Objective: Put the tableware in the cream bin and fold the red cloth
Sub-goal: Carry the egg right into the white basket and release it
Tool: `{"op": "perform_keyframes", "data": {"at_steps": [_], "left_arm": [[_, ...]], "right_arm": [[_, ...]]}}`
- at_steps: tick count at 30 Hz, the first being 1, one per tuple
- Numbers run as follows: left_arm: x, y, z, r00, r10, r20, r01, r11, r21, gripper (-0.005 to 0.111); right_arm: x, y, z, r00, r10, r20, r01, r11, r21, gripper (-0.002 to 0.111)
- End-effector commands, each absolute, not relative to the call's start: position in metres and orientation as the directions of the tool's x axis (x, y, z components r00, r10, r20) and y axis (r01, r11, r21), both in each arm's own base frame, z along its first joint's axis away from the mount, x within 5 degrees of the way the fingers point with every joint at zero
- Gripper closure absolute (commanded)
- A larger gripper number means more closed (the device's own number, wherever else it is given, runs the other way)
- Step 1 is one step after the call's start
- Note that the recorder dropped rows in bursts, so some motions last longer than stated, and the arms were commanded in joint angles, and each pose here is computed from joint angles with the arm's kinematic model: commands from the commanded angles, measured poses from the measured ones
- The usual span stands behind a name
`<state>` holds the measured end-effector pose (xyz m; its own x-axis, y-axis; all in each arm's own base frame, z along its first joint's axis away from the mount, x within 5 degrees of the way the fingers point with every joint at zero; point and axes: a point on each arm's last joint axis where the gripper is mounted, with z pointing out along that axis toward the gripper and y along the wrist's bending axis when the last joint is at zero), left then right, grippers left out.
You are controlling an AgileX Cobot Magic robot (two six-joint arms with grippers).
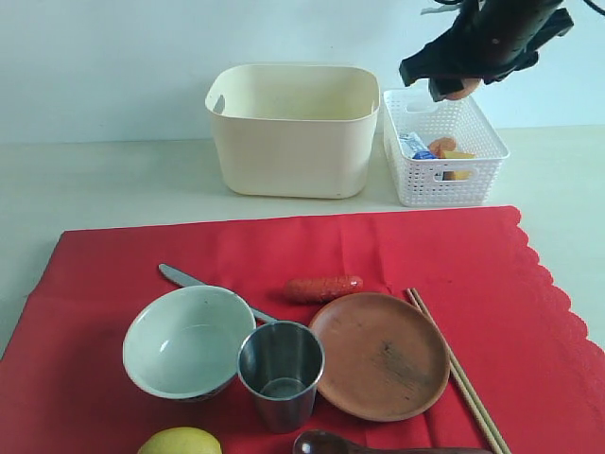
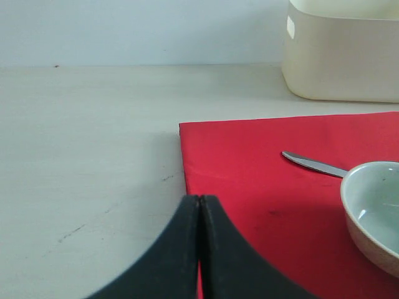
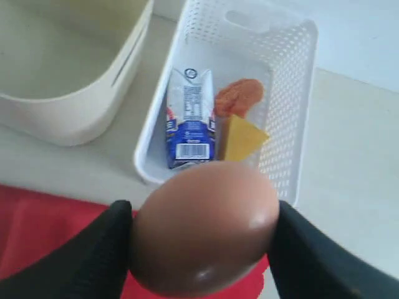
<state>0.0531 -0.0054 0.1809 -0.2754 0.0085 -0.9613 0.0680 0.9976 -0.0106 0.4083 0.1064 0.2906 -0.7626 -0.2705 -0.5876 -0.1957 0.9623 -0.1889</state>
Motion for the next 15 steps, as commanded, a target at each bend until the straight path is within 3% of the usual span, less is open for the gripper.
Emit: {"op": "perform_keyframes", "data": {"at_steps": [1, 15], "left_arm": [[0.053, -0.006, 0.181, -0.263, 0.004, -0.965, 0.074, 0.997, -0.016, 0.107], [0.053, -0.006, 0.181, -0.263, 0.004, -0.965, 0.074, 0.997, -0.016, 0.107]], "right_arm": [[0.427, 0.088, 0.277, -0.751, -0.234, -0.617, -0.153, 0.971, -0.181, 0.108], [0.474, 0.071, 0.211, -0.667, -0.228, -0.709, -0.159, 0.974, -0.163, 0.108]]}}
